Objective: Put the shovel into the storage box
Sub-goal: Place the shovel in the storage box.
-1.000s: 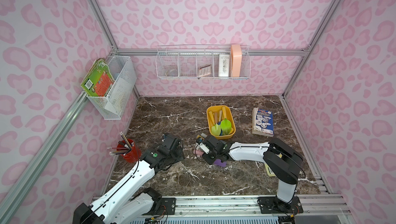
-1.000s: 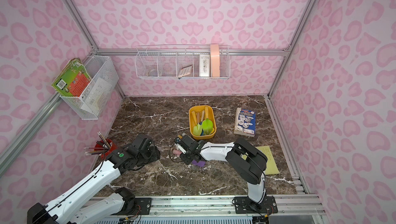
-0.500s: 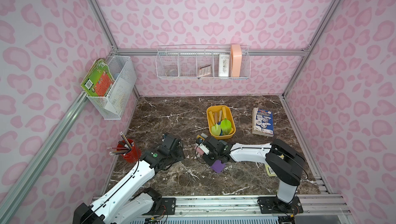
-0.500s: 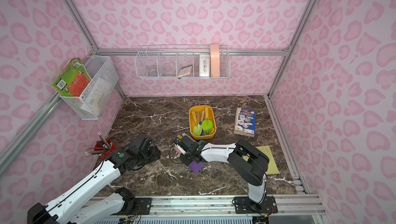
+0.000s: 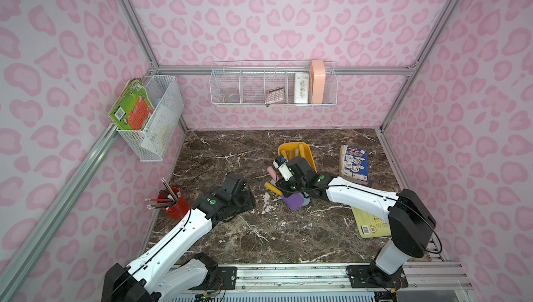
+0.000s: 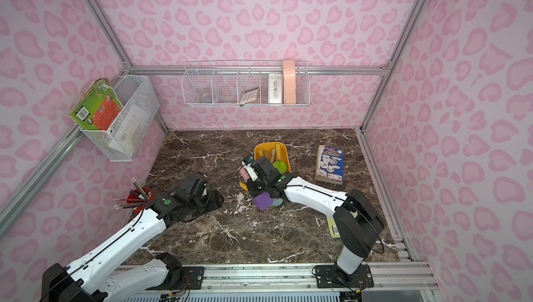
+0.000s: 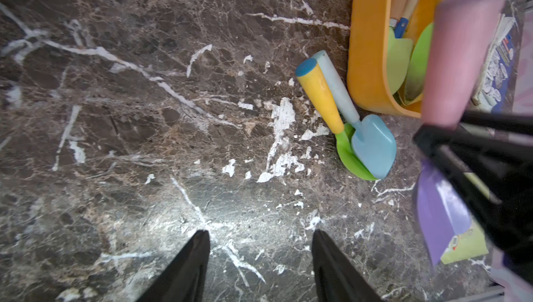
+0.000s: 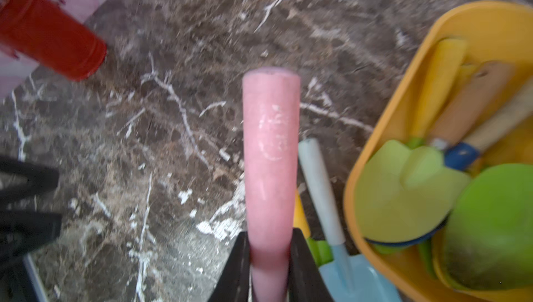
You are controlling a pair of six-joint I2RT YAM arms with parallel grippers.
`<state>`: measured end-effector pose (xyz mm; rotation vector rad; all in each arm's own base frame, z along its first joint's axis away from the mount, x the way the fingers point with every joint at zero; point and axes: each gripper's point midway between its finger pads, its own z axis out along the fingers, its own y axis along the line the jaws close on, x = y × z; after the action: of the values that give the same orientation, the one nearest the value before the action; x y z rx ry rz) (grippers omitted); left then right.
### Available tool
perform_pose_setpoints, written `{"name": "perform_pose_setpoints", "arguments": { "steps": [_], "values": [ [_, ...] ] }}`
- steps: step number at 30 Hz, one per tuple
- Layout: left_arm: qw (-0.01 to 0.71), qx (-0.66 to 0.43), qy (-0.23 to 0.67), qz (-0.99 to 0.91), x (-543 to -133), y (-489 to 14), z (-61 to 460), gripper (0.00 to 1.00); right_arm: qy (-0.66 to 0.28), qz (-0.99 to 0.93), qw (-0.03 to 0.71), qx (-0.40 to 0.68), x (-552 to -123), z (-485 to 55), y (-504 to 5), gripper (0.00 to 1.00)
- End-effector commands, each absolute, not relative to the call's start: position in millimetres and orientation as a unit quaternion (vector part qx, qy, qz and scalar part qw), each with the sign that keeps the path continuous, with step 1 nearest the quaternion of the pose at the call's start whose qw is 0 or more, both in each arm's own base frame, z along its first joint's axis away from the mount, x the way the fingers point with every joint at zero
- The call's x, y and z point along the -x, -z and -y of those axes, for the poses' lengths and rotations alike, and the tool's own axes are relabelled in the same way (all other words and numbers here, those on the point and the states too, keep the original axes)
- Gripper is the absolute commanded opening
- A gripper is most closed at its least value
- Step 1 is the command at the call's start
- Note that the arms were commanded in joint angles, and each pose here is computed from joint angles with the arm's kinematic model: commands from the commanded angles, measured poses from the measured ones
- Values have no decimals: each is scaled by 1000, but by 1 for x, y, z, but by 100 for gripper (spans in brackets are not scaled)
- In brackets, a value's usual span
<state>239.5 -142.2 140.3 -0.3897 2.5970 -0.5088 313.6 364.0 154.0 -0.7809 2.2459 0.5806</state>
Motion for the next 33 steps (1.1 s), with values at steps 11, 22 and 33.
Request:
{"name": "perform_pose_setpoints", "arguments": {
  "steps": [11, 22, 33],
  "values": [
    [231, 141, 193, -943, -236, -136, 143, 61, -210, -895, 369, 135, -446, -334, -161, 17],
    [230, 139, 184, -946, -237, -132, 142, 60, -200, -908, 353, 109, -479, -345, -118, 16],
    [230, 140, 181, -946, -238, -131, 141, 60, -176, -917, 342, 109, -479, -340, -94, 18]
  ]
}}
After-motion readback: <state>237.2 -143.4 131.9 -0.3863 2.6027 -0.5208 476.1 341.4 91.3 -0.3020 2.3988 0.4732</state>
